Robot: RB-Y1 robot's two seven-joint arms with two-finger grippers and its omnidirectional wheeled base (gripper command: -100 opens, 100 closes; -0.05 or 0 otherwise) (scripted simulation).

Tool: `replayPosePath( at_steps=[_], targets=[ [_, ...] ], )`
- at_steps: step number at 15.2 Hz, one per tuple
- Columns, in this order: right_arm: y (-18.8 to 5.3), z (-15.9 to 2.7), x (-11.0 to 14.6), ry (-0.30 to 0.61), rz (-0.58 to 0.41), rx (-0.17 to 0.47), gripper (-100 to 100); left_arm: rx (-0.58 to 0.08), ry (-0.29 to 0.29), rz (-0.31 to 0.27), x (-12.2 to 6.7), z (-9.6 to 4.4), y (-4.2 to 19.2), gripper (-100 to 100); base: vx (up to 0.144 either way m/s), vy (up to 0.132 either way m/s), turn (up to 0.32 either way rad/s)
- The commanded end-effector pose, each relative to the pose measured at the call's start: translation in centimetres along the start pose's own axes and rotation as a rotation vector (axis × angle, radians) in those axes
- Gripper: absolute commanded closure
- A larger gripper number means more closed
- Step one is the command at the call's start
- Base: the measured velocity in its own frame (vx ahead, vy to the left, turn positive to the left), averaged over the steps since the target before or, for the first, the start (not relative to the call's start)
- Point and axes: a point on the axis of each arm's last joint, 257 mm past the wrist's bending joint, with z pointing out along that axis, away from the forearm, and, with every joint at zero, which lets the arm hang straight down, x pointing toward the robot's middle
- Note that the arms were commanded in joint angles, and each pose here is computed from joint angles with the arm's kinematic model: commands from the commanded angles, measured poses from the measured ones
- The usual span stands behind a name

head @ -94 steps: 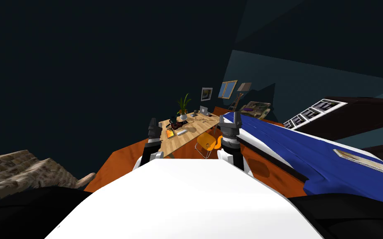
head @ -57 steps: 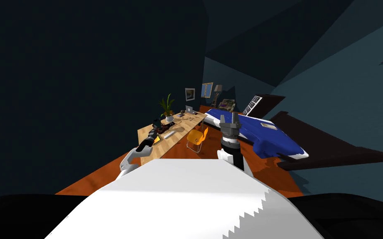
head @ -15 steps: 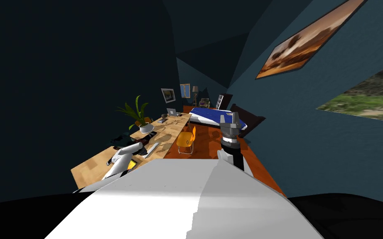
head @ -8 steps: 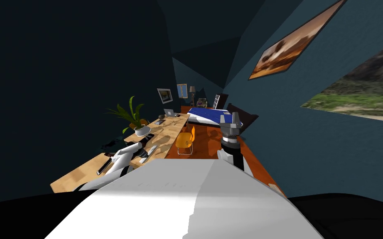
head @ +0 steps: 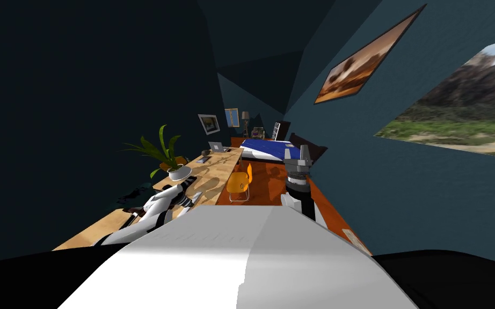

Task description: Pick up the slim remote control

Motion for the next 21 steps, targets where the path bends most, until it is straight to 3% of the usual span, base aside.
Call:
replayPosePath(
  at_steps=[1,4,5,6,10,11,12,16,19,21],
  targets=[
    [0.0,0.0,0.0,0.000,0.000,0.000,0,-0.056,-0.008,-0.034,-0.3,0.2,1.3,-100,0.011,0.074,-0.107],
    [0.0,0.0,0.0,0.000,0.000,0.000,0,-0.095,-0.012,-0.057,-0.4,0.3,2.2,-100,0.020,0.071,-0.081],
    [0.0,0.0,0.0,0.000,0.000,0.000,0,-0.073,-0.009,-0.044,-0.3,0.2,1.6,-100,0.012,0.048,-0.037],
    [0.0,0.0,0.0,0.000,0.000,0.000,0,-0.076,-0.011,-0.069,-0.3,1.0,2.2,-100,-0.036,0.041,-0.120],
    [0.0,0.0,0.0,0.000,0.000,0.000,0,-0.072,-0.013,-0.100,-0.2,2.2,3.1,-100,-0.080,0.063,-0.152],
    [0.0,0.0,0.0,0.000,0.000,0.000,0,-0.075,-0.013,-0.086,-0.3,1.7,2.9,-100,-0.051,0.037,-0.057],
    [0.0,0.0,0.0,0.000,0.000,0.000,0,-0.073,-0.012,-0.090,-0.2,1.8,2.9,100,-0.019,0.015,-0.003],
    [0.0,0.0,0.0,0.000,0.000,0.000,0,-0.075,-0.011,-0.094,-0.2,1.8,3.0,100,-0.002,0.001,0.000],
    [0.0,0.0,0.0,0.000,0.000,0.000,0,-0.078,-0.011,-0.052,-0.3,0.4,1.8,100,0.083,-0.064,0.215],
    [0.0,0.0,0.0,0.000,0.000,0.000,0,-0.074,-0.011,-0.057,-0.3,0.5,1.9,100,0.077,-0.063,0.094]
  ],
)
